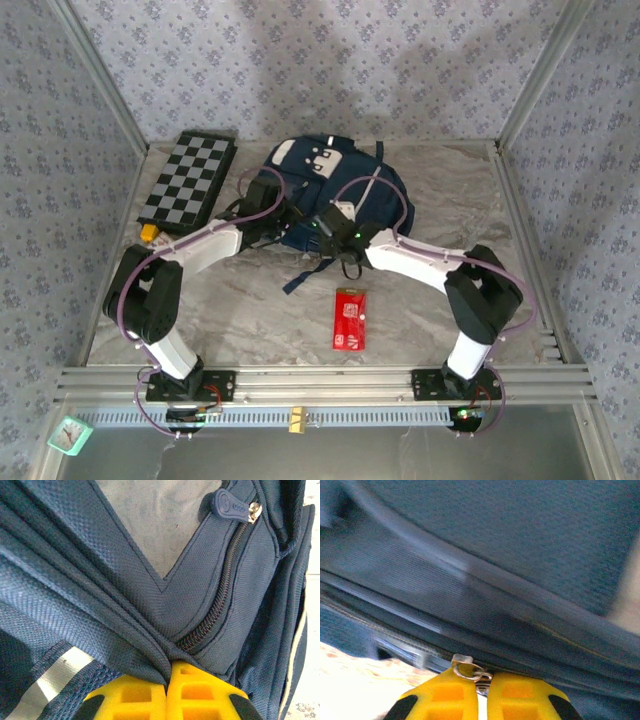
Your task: Pack the student bag
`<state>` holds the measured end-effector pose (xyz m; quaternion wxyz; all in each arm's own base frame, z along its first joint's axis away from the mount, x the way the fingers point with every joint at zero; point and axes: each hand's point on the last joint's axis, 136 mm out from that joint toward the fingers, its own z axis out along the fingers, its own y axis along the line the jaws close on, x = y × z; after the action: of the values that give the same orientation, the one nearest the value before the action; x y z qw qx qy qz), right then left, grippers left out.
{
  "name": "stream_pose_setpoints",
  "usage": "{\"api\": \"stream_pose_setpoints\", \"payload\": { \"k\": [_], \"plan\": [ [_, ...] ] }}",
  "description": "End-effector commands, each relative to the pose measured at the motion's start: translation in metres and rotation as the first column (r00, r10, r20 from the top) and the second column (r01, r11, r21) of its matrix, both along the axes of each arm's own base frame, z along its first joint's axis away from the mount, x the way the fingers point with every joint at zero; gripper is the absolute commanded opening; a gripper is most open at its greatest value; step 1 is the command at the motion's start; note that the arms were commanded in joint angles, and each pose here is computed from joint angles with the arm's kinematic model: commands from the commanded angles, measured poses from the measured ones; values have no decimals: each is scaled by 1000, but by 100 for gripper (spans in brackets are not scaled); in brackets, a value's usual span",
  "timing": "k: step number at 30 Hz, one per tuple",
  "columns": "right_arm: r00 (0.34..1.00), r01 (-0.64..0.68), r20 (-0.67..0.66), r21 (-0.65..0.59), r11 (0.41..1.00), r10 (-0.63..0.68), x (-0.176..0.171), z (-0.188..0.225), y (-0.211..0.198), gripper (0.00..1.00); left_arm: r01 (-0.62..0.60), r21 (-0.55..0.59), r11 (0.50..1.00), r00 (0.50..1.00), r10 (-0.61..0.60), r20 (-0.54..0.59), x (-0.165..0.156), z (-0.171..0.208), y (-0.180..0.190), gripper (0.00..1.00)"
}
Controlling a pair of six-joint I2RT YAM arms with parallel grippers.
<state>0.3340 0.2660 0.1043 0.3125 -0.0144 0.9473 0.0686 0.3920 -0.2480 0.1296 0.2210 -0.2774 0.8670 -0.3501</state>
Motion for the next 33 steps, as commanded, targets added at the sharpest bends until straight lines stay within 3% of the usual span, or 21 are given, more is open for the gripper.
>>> {"api": "stream_pose_setpoints", "payload": {
  "k": [1, 5, 8, 12, 15, 21, 26, 31, 33],
  "plan": [
    [995, 88, -36, -151, 985, -95, -20, -10, -57, 6, -9, -3, 1000, 997, 9, 81, 17, 28, 8, 0],
    [992, 119, -24, -224, 967, -127, -24, -7, -90, 7, -14, 6, 1000, 997, 14, 73, 19, 26, 14, 0],
    [989, 137, -33, -204, 969, -147, -22, -6, -108, 7, -14, 17, 1000, 997, 12, 76, 22, 25, 18, 0],
    [991, -134, -12, -92, 987, 133, -22, 2, -61, 8, 10, 22, 1000, 998, -11, 61, 29, 22, 15, 0],
    [978, -205, -41, -64, 977, 203, -22, -2, -46, 11, 24, 11, 1000, 998, -24, 56, 32, 20, 10, 0],
    [973, -227, -53, -34, 973, 225, -9, -17, -42, 23, 29, 17, 999, 998, -30, 46, 31, 14, 10, 0],
    [976, -217, -39, -42, 975, 216, 1, -21, -44, 28, 33, 16, 999, 999, -34, 42, 33, 12, 8, 0],
    [972, -233, -16, -7, 972, 233, 7, -25, -41, 28, 39, 14, 999, 999, -39, 36, 33, 9, 7, 0],
    [974, -225, 0, -5, 974, 225, 8, -21, -43, 24, 40, 16, 999, 999, -41, 35, 32, 8, 7, 0]
  ]
}}
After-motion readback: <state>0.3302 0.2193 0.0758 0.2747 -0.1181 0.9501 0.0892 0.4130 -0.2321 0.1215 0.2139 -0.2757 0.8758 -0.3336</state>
